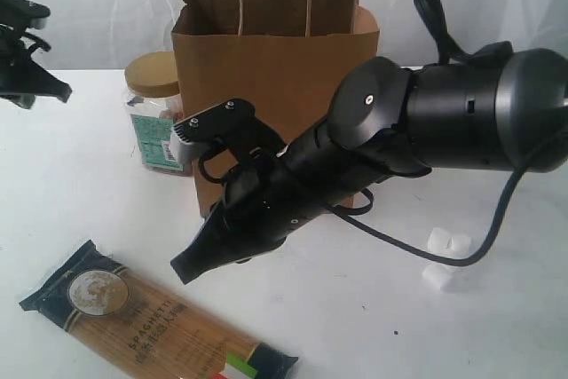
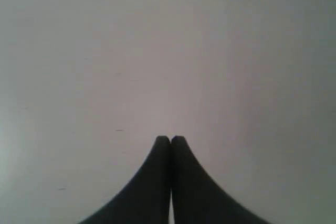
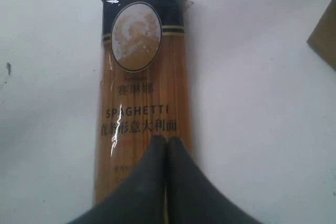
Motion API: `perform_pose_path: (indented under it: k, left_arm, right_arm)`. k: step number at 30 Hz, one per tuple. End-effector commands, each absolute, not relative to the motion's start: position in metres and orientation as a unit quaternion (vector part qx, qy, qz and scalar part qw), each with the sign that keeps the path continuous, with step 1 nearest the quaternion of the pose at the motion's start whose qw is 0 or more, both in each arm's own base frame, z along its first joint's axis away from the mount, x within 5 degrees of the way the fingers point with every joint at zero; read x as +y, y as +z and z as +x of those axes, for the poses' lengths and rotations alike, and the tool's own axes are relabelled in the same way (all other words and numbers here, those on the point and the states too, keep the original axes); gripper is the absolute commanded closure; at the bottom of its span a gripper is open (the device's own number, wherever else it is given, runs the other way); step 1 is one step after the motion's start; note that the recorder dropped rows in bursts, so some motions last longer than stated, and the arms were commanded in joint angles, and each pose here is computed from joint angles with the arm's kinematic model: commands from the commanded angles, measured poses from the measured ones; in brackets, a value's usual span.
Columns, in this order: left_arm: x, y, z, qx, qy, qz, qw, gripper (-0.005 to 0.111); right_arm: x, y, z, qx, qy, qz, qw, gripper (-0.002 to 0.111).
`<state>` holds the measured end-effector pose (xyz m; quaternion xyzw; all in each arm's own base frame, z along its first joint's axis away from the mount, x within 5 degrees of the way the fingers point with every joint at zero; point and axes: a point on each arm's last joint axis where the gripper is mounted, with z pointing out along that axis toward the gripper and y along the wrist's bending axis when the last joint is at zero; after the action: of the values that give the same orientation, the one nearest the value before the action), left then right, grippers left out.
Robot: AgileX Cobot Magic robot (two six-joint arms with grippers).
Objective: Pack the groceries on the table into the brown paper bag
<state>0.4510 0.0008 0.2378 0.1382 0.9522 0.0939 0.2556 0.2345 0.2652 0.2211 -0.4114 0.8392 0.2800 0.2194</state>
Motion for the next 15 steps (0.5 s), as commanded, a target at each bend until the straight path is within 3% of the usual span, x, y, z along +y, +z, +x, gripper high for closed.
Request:
perform_pose_path:
  k: [1,5,7,15]
  left_arm:
    - [-0.028,0.294,0.439,0.925,-0.046,0.205,0.315,0.107]
    - [-0.044,0.355,0.442,0.869,-0.121,0.2,0.435,0.107]
    - [-0.057,0.372,0.448,0.828,-0.149,0.248,0.481,0.107]
    - [-0.078,0.324,0.48,0.847,-0.222,0.25,0.413,0.107]
  right_arm:
    - [0.265,0.223,0.235,0.84,0.281,-0.407,0.225,0.108]
    - [0.265,0.223,0.235,0.839,0.282,-0.407,0.224,0.108]
    - [0.265,0.223,0.235,0.839,0.282,-0.408,0.223,0.108]
    - [0.265,0.223,0.233,0.839,0.284,-0.411,0.215,0.108]
